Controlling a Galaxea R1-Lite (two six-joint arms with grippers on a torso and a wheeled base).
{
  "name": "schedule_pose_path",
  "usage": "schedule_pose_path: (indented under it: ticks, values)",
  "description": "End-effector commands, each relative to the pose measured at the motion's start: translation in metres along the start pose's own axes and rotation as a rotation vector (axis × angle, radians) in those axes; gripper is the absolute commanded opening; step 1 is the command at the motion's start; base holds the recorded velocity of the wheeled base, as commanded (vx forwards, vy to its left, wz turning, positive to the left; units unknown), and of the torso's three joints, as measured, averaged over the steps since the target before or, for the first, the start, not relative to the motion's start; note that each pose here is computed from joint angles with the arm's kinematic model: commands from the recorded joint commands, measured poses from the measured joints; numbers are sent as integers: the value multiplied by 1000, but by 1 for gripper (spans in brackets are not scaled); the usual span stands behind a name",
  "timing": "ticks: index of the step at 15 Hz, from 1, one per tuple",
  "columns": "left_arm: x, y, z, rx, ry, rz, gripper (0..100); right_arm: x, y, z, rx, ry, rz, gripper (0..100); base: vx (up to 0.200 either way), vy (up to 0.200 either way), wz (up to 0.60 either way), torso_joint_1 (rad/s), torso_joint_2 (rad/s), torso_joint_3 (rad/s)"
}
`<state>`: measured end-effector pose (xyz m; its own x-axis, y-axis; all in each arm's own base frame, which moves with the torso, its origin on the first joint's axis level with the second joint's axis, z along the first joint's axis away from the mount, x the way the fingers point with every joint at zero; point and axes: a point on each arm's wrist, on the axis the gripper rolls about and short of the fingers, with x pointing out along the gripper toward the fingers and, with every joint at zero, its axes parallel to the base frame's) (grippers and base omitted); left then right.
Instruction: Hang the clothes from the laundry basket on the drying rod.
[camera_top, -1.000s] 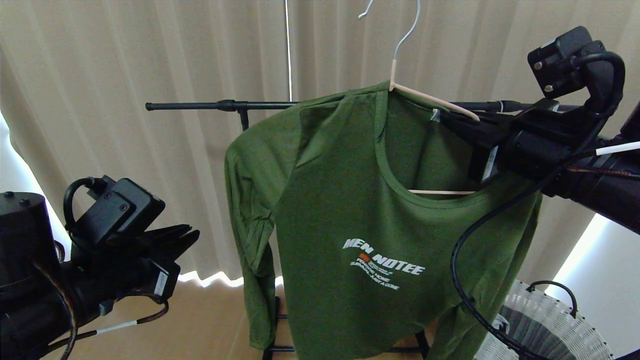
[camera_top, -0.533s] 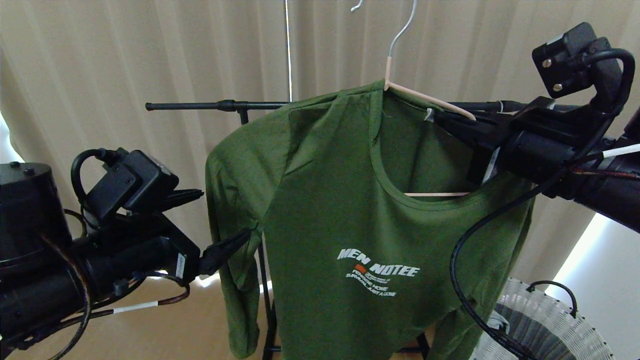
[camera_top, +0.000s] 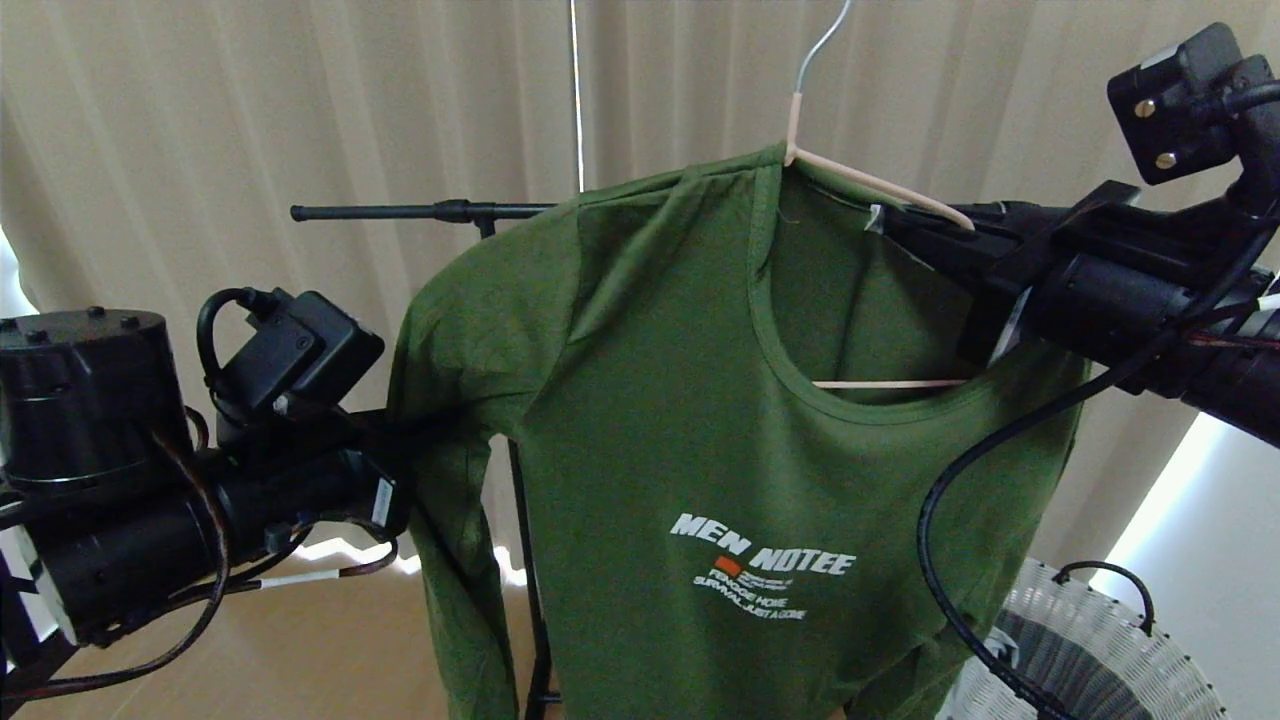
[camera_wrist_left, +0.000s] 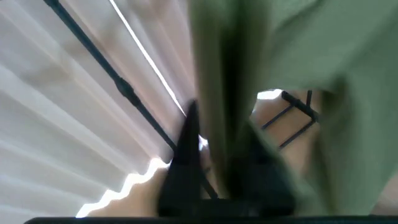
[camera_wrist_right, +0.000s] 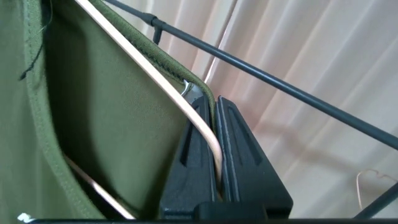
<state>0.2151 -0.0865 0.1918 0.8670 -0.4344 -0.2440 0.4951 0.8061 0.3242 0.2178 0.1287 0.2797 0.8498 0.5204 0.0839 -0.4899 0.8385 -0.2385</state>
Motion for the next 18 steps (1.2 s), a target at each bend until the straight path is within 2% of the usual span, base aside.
schedule_pose_path:
  ticks: [1, 3, 9, 10, 14, 15, 16, 18]
  values:
    - [-9, 17, -19, 40, 71, 96, 0, 2, -6, -2, -4, 12, -24, 0, 0, 0, 0, 0, 0, 0]
    - [-20, 32, -29, 99, 112, 169, 0, 2, -17, -6, -11, 29, -72, 0, 0, 0, 0, 0, 0, 0]
    - [-22, 37, -31, 94, 142, 225, 0, 5, -20, -10, -11, 46, -86, 0, 0, 0, 0, 0, 0, 0]
    - [-22, 37, -31, 91, 142, 225, 100, 5, -21, -11, -11, 48, -92, 0, 0, 0, 0, 0, 0, 0]
    - [-33, 30, -33, 56, 122, 213, 100, 6, -21, -15, -11, 114, -144, 0, 0, 0, 0, 0, 0, 0]
    - [-39, 27, -30, 14, 93, 210, 100, 4, -22, -16, -13, 145, -159, 0, 0, 0, 0, 0, 0, 0]
    - [-48, 23, -24, -71, 45, 210, 100, 2, -25, -19, -14, 199, -199, 0, 0, 0, 0, 0, 0, 0]
    - [-63, 16, -26, -225, 5, 211, 100, 0, -31, -31, -19, 268, -268, 0, 0, 0, 0, 0, 0, 0]
